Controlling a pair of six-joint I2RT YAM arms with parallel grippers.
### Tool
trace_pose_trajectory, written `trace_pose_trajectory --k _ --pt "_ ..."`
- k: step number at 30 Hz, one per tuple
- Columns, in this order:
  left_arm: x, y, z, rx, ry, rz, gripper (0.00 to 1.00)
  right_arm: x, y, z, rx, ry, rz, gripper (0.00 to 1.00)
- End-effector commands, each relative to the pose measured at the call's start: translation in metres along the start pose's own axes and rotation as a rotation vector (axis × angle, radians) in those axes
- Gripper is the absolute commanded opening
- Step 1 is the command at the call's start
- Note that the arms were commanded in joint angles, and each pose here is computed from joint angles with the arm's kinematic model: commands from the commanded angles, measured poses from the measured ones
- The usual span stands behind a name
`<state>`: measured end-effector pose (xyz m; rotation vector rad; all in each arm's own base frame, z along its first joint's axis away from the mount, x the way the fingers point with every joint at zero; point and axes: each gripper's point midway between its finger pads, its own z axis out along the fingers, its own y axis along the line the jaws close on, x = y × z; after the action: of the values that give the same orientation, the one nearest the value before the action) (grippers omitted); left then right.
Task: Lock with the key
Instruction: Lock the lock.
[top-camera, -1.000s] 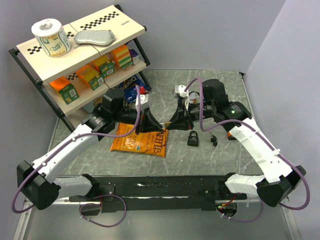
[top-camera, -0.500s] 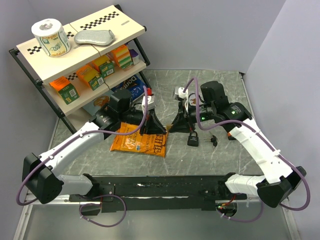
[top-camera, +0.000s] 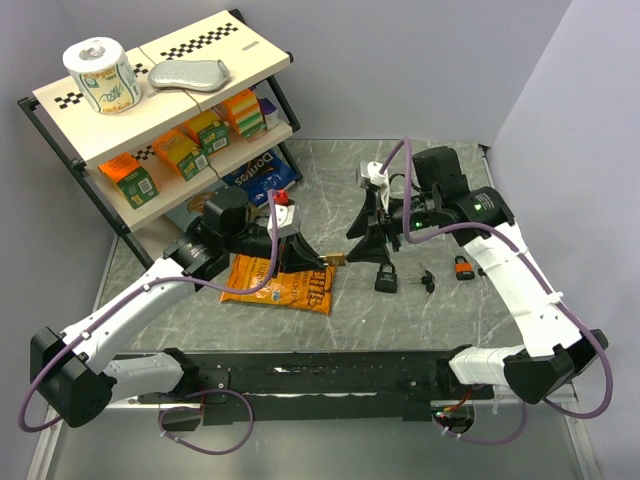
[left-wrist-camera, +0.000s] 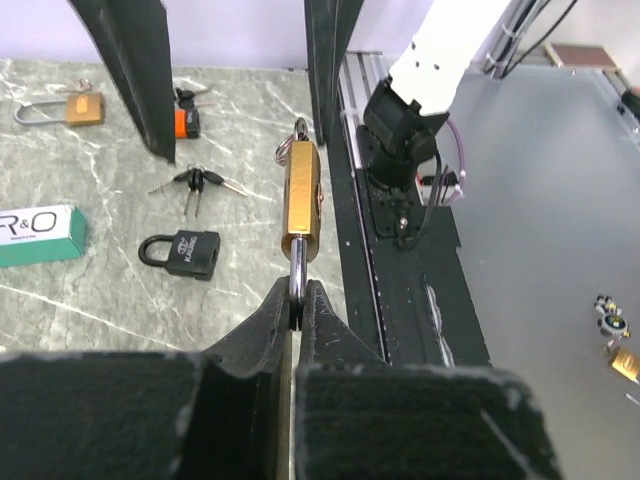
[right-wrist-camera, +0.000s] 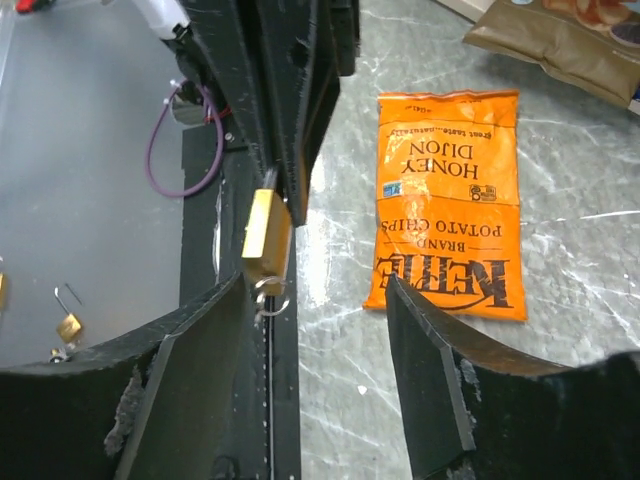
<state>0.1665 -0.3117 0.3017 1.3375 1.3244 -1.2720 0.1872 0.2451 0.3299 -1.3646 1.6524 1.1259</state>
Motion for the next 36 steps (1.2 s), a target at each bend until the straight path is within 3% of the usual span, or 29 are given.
trace_pose_trajectory --k 1,6,14,17,20,26,36 --pt "-0.002 -0.003 -0.002 0.016 0.002 0.068 0.01 -0.005 0.015 -0.011 -0.019 0.005 -0.06 0.61" --pt "-0.003 -0.002 -0.001 0.015 -0.001 0.067 0.01 -0.006 0.016 -0.011 -0.032 0.008 -0.08 0.47" --pt "-0.009 0.0 0.0 0.007 -0.016 0.056 0.01 0.001 0.021 -0.001 -0.06 0.025 -0.086 0.47" --pt "-0.009 0.001 0.0 0.003 -0.014 0.044 0.01 0.002 0.019 0.0 -0.06 0.034 -0.091 0.43" --pt "-0.009 0.002 0.001 -0.002 -0.02 0.027 0.01 0.006 0.018 0.0 -0.057 0.049 -0.096 0.32" --pt "-0.008 0.005 0.001 -0.017 -0.022 -0.014 0.01 0.011 0.02 -0.005 -0.031 0.067 -0.125 0.0" --pt "0.011 0.022 -0.01 -0.066 0.014 -0.087 0.01 0.017 -0.002 -0.028 0.124 0.065 -0.141 0.0"
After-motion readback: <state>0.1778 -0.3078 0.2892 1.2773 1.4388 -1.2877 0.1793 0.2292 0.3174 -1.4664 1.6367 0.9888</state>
